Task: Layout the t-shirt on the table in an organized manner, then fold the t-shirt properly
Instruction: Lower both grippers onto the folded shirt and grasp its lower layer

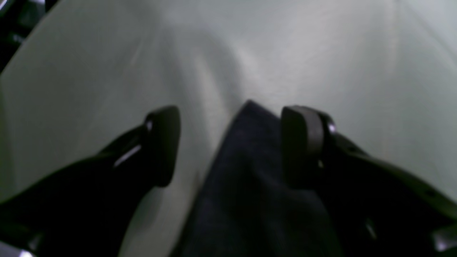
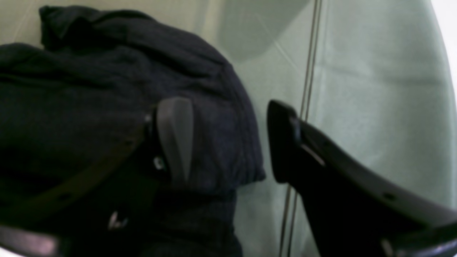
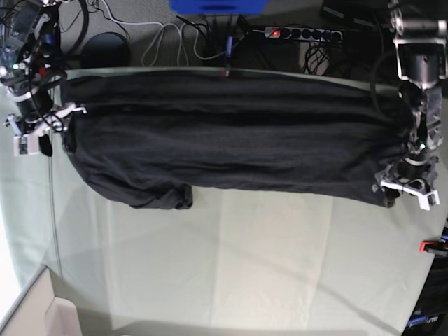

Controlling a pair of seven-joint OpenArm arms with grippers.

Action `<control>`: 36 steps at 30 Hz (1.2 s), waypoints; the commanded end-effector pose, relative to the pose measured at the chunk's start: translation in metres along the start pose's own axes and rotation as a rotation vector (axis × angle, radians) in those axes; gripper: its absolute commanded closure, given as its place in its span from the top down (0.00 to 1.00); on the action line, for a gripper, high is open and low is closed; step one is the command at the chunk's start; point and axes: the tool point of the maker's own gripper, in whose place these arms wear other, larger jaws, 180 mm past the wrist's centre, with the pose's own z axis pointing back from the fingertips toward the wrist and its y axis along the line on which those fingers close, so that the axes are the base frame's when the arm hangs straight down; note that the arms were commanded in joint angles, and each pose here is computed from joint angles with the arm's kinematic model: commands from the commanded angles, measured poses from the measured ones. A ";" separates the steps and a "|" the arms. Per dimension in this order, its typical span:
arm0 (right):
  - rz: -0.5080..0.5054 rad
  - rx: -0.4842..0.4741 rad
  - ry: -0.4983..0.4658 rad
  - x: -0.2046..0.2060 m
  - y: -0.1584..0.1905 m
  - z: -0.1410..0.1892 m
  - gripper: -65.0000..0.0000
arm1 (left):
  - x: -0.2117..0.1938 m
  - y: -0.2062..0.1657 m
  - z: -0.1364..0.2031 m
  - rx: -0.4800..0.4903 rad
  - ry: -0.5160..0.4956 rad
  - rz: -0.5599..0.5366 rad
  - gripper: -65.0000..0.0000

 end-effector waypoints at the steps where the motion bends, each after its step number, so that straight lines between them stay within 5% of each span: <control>1: 0.016 0.006 -0.054 0.016 -0.001 0.001 0.52 | 0.022 0.006 -0.005 0.012 -0.045 -0.006 0.65; 8: 0.022 0.024 -0.076 0.026 0.005 -0.006 0.52 | 0.008 -0.013 -0.027 -0.011 0.036 -0.060 0.65; 14: 0.026 0.022 -0.097 0.036 0.004 -0.010 0.52 | -0.003 -0.025 -0.028 -0.042 -0.023 -0.139 0.65; 22: 0.039 0.001 -0.019 0.023 -0.004 -0.040 0.53 | -0.033 -0.006 -0.026 0.000 0.035 -0.159 0.64; 32: 0.152 0.078 0.041 0.044 0.024 -0.101 0.53 | -0.034 -0.005 -0.026 0.003 0.038 -0.158 0.01; 36: 0.134 0.096 0.097 0.036 0.025 -0.122 0.53 | -0.034 -0.006 -0.026 0.000 0.038 -0.159 0.01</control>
